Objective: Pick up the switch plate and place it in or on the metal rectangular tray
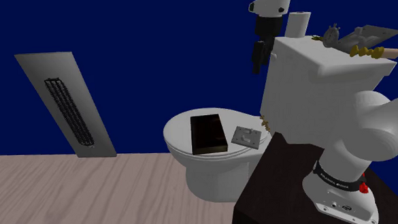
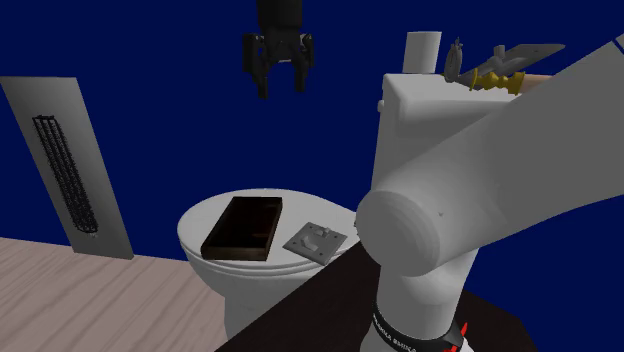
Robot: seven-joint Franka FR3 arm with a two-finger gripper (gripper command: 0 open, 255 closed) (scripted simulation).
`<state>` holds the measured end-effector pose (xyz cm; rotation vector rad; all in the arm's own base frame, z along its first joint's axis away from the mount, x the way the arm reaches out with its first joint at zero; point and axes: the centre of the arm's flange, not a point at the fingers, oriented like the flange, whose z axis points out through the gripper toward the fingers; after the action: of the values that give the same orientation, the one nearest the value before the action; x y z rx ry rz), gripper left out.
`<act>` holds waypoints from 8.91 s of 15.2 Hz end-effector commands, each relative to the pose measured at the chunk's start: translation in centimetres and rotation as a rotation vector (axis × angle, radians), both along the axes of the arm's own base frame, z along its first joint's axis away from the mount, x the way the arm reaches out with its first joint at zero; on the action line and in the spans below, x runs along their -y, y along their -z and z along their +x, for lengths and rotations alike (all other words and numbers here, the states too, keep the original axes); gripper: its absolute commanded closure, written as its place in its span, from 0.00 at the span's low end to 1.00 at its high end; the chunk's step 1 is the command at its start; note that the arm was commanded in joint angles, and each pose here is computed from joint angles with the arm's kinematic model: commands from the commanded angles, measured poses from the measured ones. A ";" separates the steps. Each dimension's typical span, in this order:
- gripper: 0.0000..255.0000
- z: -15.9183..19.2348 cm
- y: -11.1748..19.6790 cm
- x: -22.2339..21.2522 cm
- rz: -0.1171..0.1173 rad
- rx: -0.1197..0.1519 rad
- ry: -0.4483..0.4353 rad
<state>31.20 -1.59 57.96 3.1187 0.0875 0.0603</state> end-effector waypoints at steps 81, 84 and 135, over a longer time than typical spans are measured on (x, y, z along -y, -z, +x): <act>1.00 8.8 32.8 11.5 -0.028 -0.015 0.001; 1.00 9.9 31.9 10.9 -0.028 -0.015 0.001; 0.00 29.0 34.0 -0.4 -0.028 -0.015 0.001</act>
<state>60.30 -1.35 22.85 3.0913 0.0871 0.0363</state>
